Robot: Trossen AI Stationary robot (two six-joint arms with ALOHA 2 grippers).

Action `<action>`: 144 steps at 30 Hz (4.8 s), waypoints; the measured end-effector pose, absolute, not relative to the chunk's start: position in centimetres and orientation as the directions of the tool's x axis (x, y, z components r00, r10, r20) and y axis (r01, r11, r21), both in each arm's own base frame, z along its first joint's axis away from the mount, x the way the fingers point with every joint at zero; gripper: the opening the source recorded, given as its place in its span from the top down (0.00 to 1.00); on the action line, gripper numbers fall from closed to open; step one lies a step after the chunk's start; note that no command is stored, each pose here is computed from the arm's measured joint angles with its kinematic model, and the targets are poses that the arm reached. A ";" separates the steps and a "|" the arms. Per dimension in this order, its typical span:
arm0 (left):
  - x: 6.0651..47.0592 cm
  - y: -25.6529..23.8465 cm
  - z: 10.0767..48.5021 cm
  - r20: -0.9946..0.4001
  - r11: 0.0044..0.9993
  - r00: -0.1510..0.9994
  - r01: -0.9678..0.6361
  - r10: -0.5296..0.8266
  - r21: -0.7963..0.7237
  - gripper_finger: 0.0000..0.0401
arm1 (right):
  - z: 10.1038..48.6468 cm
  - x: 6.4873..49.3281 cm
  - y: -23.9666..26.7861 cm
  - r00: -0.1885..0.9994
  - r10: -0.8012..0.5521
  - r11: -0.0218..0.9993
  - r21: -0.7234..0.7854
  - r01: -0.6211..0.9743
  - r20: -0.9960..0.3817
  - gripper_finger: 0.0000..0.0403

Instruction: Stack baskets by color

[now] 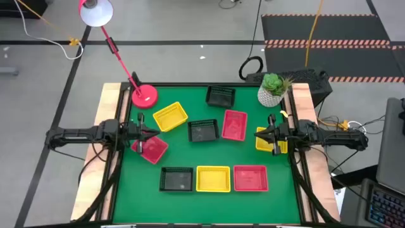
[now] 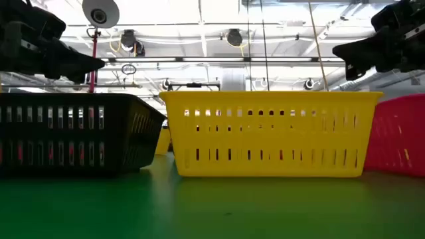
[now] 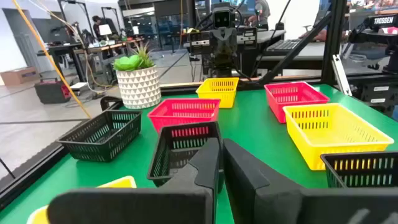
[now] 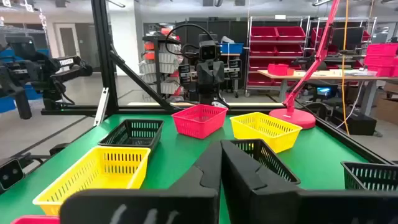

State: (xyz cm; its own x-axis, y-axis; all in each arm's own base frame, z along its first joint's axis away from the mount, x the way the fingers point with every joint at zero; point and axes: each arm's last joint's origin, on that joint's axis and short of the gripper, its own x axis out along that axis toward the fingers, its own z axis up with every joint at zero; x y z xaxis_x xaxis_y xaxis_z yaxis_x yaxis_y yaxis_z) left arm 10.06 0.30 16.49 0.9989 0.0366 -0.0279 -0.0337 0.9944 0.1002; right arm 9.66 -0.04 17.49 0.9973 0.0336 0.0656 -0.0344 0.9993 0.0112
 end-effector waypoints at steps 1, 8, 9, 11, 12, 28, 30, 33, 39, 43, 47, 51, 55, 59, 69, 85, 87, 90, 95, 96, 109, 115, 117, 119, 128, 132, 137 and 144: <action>10.1 0.3 16.5 -0.028 0.994 0.999 -0.034 0.037 0.100 0.94 | 17.5 9.7 0.0 0.997 0.033 0.999 0.011 -0.034 0.066 1.00; 10.1 0.3 16.5 -0.028 0.994 0.999 -0.033 0.036 0.100 0.94 | 17.5 9.7 0.0 0.997 0.033 0.999 0.012 -0.034 0.066 1.00; 10.1 0.3 16.5 -0.028 0.994 0.999 -0.034 0.037 0.100 0.94 | 17.5 9.7 0.0 0.997 0.033 0.999 0.011 -0.034 0.066 1.00; 10.1 0.3 16.5 -0.028 0.994 0.999 -0.034 0.037 0.100 0.94 | 17.5 9.7 0.0 0.997 0.034 0.999 0.011 -0.034 0.066 1.00; 10.1 0.3 16.5 -0.028 0.994 0.999 -0.034 0.037 0.100 0.94 | 17.5 9.7 0.0 0.997 0.033 0.999 0.011 -0.034 0.066 1.00; 10.1 0.3 16.5 -0.028 0.994 0.999 -0.034 0.037 0.100 0.94 | 17.5 9.7 0.0 0.997 0.034 0.999 0.011 -0.034 0.066 1.00; 10.1 0.3 16.5 -0.028 0.994 0.999 -0.034 0.037 0.100 0.94 | 17.5 9.7 0.0 0.997 0.034 0.999 0.011 -0.034 0.065 1.00; 10.1 0.3 16.5 -0.028 0.994 0.999 -0.034 0.037 0.100 0.94 | 17.5 9.7 0.0 0.997 0.033 0.999 0.011 -0.034 0.066 1.00; 10.1 0.3 16.5 -0.028 0.994 0.999 -0.034 0.037 0.100 0.94 | 17.5 9.7 0.0 0.997 0.034 0.999 0.011 -0.034 0.065 1.00; 10.1 0.3 16.5 -0.028 0.994 0.999 -0.034 0.037 0.100 0.94 | 17.5 9.7 0.0 0.997 0.033 0.999 0.011 -0.034 0.066 1.00; 10.1 0.3 16.5 -0.028 0.994 0.999 -0.034 0.037 0.100 0.94 | 17.5 9.7 0.0 0.997 0.033 0.999 0.011 -0.034 0.066 1.00; 10.1 0.3 16.5 -0.028 0.994 0.999 -0.034 0.037 0.100 0.94 | 17.5 9.7 0.0 0.997 0.033 0.999 0.012 -0.034 0.066 1.00; 10.1 0.3 16.5 -0.028 0.994 0.999 -0.034 0.037 0.100 0.94 | 17.5 9.7 0.0 0.997 0.033 0.999 0.011 -0.034 0.066 1.00; 10.1 0.3 16.5 -0.028 0.994 0.999 -0.034 0.037 0.100 0.94 | 17.5 9.7 0.0 0.997 0.033 0.999 0.011 -0.034 0.066 1.00; 10.1 0.3 16.5 -0.028 0.994 0.999 -0.034 0.037 0.100 0.94 | 17.5 9.7 0.0 0.997 0.033 0.999 0.011 -0.034 0.066 1.00; 10.1 0.3 16.5 -0.028 0.994 0.999 -0.034 0.037 0.100 0.94 | 17.7 9.6 0.0 0.996 0.033 0.999 0.010 -0.034 0.088 1.00; 10.1 0.3 16.5 -0.028 0.994 0.999 -0.034 0.037 0.100 0.94 | 17.7 9.6 0.0 0.995 0.034 0.999 0.010 -0.035 0.089 1.00; 10.1 0.3 16.5 -0.028 0.994 0.999 -0.034 0.037 0.100 0.94 | 17.8 9.6 0.0 0.995 0.033 0.999 0.010 -0.034 0.096 1.00; 10.1 0.3 16.5 -0.028 0.994 0.999 -0.034 0.037 0.100 0.94 | 17.8 9.6 0.0 0.995 0.033 0.999 0.007 -0.034 0.096 1.00; 10.1 0.3 16.5 -0.028 0.994 0.999 -0.034 0.037 0.100 0.94 | 17.8 9.6 0.0 0.995 0.033 0.999 -0.012 -0.032 0.096 1.00; 10.1 0.3 16.5 -0.028 0.994 0.999 -0.034 0.037 0.100 0.94 | 19.9 9.9 -0.2 0.990 -0.019 0.994 -0.103 0.034 0.139 1.00; 10.1 0.3 16.5 -0.028 0.994 0.999 -0.034 0.037 0.100 0.94 | 23.9 10.6 -0.2 0.993 -0.018 0.995 -0.099 0.030 0.120 1.00; 10.1 0.3 16.5 -0.026 0.994 0.999 -0.035 0.038 0.100 0.94 | 25.3 11.0 -0.2 0.993 -0.017 0.997 -0.075 0.026 0.117 1.00; 10.1 0.3 16.5 -0.023 0.994 0.999 -0.037 0.040 0.100 0.94 | 26.7 11.4 -0.2 0.993 -0.013 0.999 -0.046 0.019 0.118 1.00; 10.1 0.3 16.6 -0.019 0.994 0.999 -0.038 0.040 0.100 0.94 | 31.6 13.8 0.2 0.999 0.015 1.000 -0.010 -0.014 0.042 1.00; 10.1 0.3 16.6 -0.019 0.994 0.999 -0.038 0.040 0.100 0.94 | 32.5 14.7 0.3 1.000 0.018 1.000 -0.011 -0.018 0.023 1.00; 10.1 0.3 16.6 -0.020 0.994 0.999 -0.038 0.040 0.100 0.94 | 33.4 15.3 0.3 1.000 -0.004 1.000 -0.010 0.004 0.019 1.00; 10.1 0.3 16.6 -0.020 0.994 0.999 -0.038 0.040 0.100 0.94 | 34.4 15.3 0.5 0.999 -0.013 0.998 -0.061 0.016 0.043 1.00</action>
